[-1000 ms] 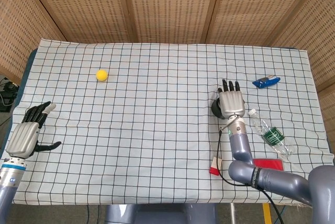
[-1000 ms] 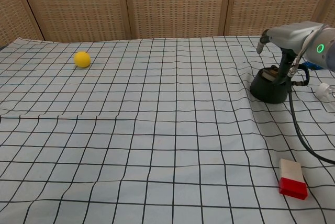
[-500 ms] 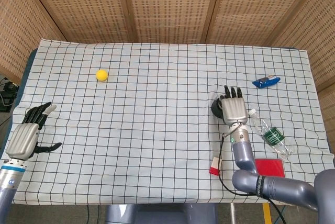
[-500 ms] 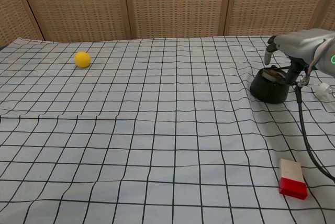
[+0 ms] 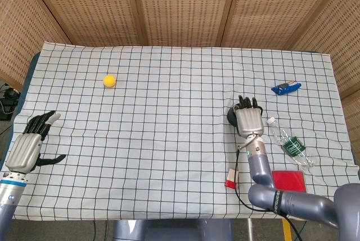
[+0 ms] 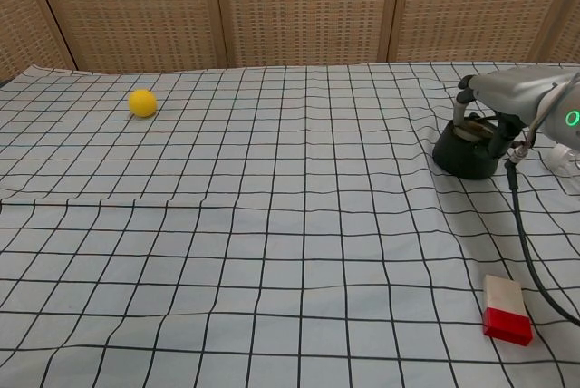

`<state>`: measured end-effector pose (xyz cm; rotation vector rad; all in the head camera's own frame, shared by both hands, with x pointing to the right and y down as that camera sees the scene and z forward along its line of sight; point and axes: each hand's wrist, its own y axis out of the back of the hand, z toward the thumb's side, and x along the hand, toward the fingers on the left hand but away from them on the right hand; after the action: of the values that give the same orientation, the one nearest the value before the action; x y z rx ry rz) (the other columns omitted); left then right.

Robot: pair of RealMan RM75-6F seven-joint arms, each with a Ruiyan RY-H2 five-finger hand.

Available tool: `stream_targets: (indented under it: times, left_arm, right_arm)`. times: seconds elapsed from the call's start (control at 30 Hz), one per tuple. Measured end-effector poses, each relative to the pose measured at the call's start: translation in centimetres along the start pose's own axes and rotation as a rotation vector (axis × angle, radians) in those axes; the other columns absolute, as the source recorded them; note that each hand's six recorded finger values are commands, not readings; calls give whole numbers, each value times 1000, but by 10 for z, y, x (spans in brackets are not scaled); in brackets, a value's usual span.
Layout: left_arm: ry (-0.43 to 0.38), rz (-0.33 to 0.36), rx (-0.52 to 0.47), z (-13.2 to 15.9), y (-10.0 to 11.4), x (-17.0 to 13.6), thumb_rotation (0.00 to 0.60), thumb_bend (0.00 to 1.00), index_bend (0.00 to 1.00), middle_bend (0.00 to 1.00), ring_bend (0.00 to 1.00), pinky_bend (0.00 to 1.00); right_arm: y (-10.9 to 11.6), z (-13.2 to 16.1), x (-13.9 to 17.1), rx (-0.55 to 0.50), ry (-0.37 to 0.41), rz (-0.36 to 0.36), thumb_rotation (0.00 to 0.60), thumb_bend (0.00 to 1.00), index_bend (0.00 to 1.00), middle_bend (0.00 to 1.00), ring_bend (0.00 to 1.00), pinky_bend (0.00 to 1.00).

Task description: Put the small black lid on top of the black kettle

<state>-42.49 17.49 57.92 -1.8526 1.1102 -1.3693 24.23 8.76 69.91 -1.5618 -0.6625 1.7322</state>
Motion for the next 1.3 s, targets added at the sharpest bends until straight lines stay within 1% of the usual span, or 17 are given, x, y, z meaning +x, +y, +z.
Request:
stream_targets:
  times: [0.17, 0.4, 0.63, 0.73, 0.77, 0.97, 1.1, 1.2, 1.3]
  left_arm:
    - [1, -6, 3, 0, -1, 0, 600, 11, 17, 0, 0, 0]
    - [2, -10, 8, 0, -2, 1, 600, 12, 17, 0, 0, 0]
    - [4, -3, 2, -1, -1, 1, 600, 11, 17, 0, 0, 0]
    - [13, 1, 0, -3, 1, 1, 600, 11, 16, 0, 0, 0]
    - [15, 3, 0, -4, 1, 2, 600, 12, 15, 0, 0, 0]
    - [27, 9, 15, -8, 0, 3, 600, 11, 0, 0, 0, 0]
    - [32, 10, 48, -10, -4, 1, 600, 11, 0, 0, 0, 0]
    - [41, 7, 76, -14, -9, -2, 600, 12, 0, 0, 0, 0]
    - [57, 10, 98, -21, -14, -5, 600, 11, 0, 0, 0, 0]
  right_arm:
    - [-5, -2, -2, -1, -6, 11, 600, 536, 346, 0, 0, 0]
    - [-5, -4, -3, -3, -9, 13, 600, 535, 347, 0, 0, 0]
    - [1, -3, 1, -4, 3, -13, 600, 532, 328, 0, 0, 0]
    - [10, -3, 8, -11, 21, -53, 600, 486, 295, 0, 0, 0]
    - [15, -3, 11, -16, 33, -75, 600, 456, 277, 0, 0, 0]
    - [30, -17, 39, -35, 98, -209, 600, 317, 129, 0, 0, 0]
    - [28, -39, 63, -81, 132, -288, 600, 251, 48, 0, 0, 0]
    - [19, -61, 82, -140, 146, -323, 600, 229, 22, 0, 0, 0]
    - [7, -87, 102, -180, 151, -346, 600, 223, 19, 0, 0, 0]
